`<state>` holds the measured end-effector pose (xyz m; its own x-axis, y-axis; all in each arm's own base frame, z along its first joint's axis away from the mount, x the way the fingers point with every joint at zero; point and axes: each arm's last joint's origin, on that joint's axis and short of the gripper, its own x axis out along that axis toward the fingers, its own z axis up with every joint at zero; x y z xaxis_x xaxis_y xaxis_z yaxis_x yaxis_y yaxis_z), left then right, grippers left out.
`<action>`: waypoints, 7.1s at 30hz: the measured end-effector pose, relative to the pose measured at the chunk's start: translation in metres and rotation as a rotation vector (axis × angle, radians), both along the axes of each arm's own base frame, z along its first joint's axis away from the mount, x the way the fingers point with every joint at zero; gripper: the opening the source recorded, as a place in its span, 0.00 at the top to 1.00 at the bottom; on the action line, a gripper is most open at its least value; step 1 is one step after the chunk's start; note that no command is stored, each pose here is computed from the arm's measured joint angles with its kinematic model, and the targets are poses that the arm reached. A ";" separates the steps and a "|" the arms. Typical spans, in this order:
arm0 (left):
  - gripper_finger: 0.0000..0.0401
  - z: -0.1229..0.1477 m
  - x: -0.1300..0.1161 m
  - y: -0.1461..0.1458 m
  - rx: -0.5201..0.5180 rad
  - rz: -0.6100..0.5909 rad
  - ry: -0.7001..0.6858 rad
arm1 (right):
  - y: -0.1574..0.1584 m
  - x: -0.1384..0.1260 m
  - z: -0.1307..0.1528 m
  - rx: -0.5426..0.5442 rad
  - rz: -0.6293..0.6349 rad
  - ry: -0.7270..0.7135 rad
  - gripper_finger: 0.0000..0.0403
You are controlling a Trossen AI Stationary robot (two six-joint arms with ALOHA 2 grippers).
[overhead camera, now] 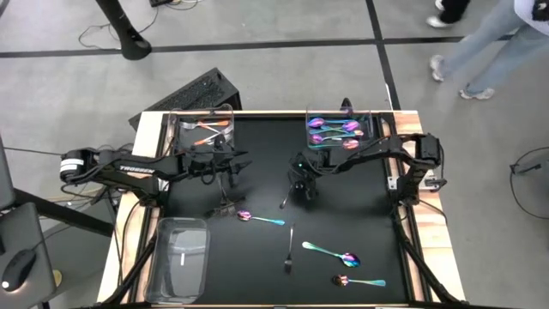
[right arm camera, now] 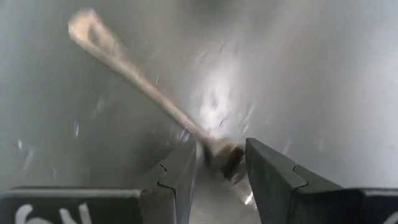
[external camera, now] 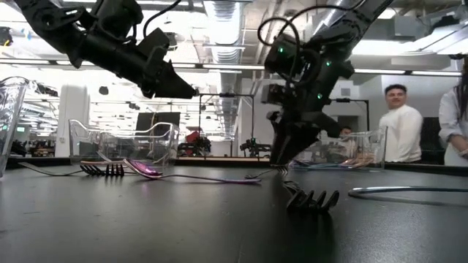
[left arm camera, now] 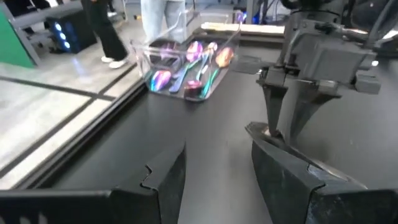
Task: Sort silverware by color (type)
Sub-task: Put the black fork into bottom transparent bin, then put the blue spoon into top right transparent bin
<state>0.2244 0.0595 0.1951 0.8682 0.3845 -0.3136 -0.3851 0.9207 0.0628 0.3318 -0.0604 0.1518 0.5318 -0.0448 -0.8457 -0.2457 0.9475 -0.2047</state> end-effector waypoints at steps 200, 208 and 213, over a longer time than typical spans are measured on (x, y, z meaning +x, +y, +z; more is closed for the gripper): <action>0.69 -0.010 0.066 -0.004 0.214 -0.104 -0.235 | -0.027 -0.104 0.051 -0.788 -0.936 -0.030 0.98; 0.69 0.000 0.091 0.009 0.280 0.019 -0.101 | -0.063 -0.099 0.031 -0.881 -0.872 0.069 0.83; 0.69 -0.002 0.086 0.027 0.257 0.022 -0.095 | -0.067 -0.099 0.031 -0.877 -0.867 0.068 0.70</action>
